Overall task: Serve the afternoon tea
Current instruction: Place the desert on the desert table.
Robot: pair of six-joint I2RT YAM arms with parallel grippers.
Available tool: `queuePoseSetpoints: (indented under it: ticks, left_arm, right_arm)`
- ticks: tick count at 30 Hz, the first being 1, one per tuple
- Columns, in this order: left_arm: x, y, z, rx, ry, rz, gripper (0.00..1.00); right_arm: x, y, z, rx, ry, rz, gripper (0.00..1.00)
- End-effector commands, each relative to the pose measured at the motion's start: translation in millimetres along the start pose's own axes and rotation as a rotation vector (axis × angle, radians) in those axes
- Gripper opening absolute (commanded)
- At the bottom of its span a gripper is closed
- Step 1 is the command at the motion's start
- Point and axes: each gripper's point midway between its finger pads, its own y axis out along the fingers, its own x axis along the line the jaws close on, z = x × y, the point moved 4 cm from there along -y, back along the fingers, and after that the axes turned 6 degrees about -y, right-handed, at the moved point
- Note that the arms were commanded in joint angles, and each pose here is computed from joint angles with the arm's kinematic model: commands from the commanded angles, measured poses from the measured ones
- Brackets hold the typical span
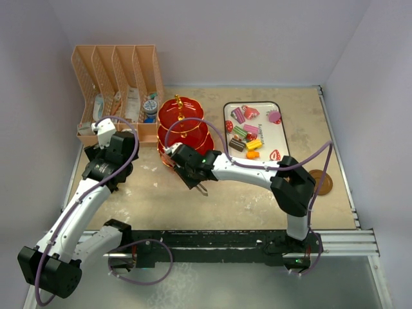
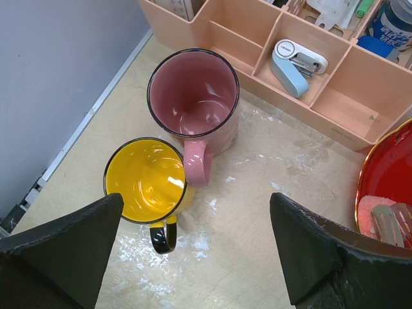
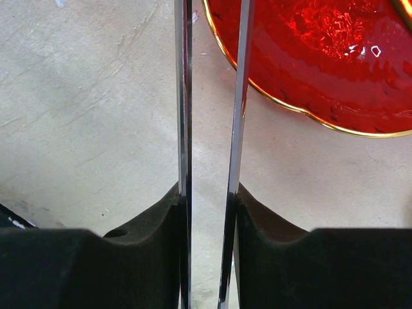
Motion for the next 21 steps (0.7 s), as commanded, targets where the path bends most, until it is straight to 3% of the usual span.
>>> queuePoseSetpoints:
  ticks: [1,21]
  left_arm:
    - [-3,-2,-8,-0.021,-0.022,0.008,0.93]
    - [-3,-2,-8,-0.022,-0.024,0.009,0.93]
  right_arm:
    - [-3,-21,-19,-0.068,-0.008,0.021,0.34]
    - [-10,-31,-14,-0.012,-0.092,0.098,0.38]
